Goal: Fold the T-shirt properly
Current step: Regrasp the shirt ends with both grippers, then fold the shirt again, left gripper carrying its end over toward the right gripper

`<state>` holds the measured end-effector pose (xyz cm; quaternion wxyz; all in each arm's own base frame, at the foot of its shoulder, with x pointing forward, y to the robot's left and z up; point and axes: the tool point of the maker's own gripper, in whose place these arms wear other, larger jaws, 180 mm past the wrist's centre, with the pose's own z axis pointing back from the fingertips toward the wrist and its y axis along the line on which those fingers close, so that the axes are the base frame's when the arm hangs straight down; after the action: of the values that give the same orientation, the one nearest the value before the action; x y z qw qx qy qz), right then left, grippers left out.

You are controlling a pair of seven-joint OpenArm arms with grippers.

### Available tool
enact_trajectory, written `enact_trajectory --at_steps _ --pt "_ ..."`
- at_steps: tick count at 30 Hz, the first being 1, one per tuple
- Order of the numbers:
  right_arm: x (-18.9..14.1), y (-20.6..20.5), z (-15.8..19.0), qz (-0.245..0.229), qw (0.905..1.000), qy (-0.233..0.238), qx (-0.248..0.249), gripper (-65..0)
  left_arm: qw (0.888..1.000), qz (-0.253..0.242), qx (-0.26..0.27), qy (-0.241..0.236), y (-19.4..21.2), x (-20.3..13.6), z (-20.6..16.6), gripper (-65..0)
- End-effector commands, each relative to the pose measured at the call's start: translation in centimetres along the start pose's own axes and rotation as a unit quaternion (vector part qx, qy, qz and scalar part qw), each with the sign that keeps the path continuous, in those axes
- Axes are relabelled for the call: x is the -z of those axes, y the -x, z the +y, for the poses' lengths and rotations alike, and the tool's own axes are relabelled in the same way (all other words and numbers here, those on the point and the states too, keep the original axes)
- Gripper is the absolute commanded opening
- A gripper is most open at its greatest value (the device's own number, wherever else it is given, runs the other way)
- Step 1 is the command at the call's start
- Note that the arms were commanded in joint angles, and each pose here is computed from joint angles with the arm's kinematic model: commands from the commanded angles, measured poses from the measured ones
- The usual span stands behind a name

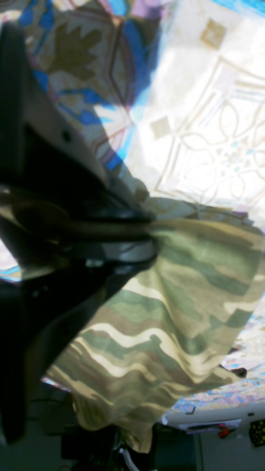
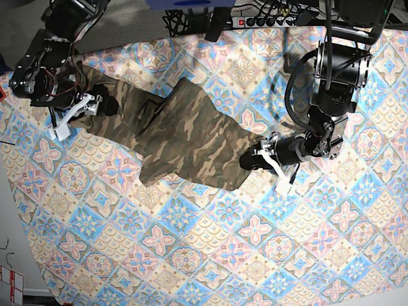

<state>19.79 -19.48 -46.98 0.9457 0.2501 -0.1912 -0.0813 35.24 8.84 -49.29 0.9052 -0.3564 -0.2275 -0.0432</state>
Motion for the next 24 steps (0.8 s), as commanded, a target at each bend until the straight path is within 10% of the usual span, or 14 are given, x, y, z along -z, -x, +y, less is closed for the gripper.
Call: enact_trajectory --at_steps 1,7,14,24 --pt "0.4 1.6 0.0 0.033 0.9994 0.005 0.003 -11.0 0.998 0.059 0.015 -0.022 2.3 -0.1 0.8 -59.1" --pt "0.3 2.4 -0.3 0.044 0.9990 0.012 0.002 -17.6 0.998 0.061 0.013 -0.022 2.5 -0.1 0.9 -59.1" --pt "0.1 2.4 -1.2 0.056 0.9980 0.030 -0.001 -63.1 0.993 0.115 0.035 -0.008 6.4 1.5 -0.7 -59.2" --pt "-2.6 -4.5 -4.6 0.024 0.9936 0.103 -0.040 -63.3 0.975 0.207 0.070 0.050 13.6 5.2 -6.6 -59.2"
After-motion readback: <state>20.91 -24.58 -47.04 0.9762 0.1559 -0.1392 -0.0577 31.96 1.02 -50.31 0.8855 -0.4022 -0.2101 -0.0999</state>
